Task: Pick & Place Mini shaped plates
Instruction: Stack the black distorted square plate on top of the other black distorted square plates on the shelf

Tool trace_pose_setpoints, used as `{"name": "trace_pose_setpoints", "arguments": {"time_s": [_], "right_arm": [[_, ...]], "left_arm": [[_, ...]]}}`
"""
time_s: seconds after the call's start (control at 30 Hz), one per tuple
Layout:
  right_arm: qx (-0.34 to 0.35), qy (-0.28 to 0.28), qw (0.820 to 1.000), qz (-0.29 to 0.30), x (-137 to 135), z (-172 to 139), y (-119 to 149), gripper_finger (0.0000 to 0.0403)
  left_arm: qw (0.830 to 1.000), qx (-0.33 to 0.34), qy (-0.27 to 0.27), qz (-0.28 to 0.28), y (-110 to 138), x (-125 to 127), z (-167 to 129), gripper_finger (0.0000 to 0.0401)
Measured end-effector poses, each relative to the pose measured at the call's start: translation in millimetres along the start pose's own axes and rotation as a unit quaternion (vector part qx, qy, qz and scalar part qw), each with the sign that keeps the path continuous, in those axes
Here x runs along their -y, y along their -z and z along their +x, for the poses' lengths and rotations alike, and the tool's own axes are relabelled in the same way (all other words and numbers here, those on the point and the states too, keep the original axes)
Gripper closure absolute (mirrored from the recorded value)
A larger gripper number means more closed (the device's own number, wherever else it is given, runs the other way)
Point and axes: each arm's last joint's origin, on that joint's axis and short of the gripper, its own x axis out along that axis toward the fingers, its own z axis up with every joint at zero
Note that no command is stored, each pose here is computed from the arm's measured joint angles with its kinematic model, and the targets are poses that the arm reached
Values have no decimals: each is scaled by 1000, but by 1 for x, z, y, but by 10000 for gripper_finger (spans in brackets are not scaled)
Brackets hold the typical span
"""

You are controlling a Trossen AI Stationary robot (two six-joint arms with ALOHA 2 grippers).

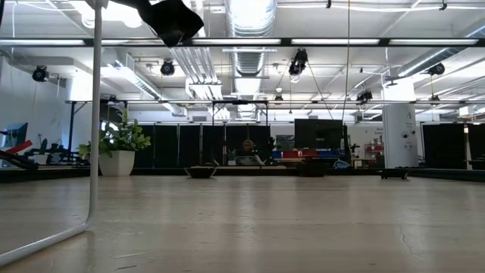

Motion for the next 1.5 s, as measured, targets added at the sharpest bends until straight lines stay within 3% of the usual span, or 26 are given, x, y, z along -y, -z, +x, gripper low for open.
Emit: {"name": "trace_pose_setpoints", "arguments": {"time_s": [0.23, 0.43, 0.73, 0.83, 1.07, 1.33, 1.5], "right_arm": [[1, -24, 1000, -6, -1, -29, -17, 204], [-4, -44, 999, 0, -1, -52, -27, 204], [8, -58, 998, 22, 9, -83, -42, 208], [6, -59, 998, 23, 13, -88, -43, 209], [0, -60, 998, 21, 16, -92, -43, 207], [-1, -60, 998, 20, 17, -93, -43, 207], [-2, -61, 998, 20, 16, -93, -43, 207]], "left_arm": [[999, -19, 45, -3, -6, -13, -6, 401], [991, -51, 126, -4, -10, -26, -12, 401], [953, -98, 287, -16, -10, -45, -24, 401], [930, -111, 351, -11, -10, -49, -28, 401], [851, -102, 512, -54, -25, -37, -37, 401], [799, -146, 581, -47, -26, 0, -34, 401], [746, -165, 644, -49, -28, 23, -34, 401]]}}
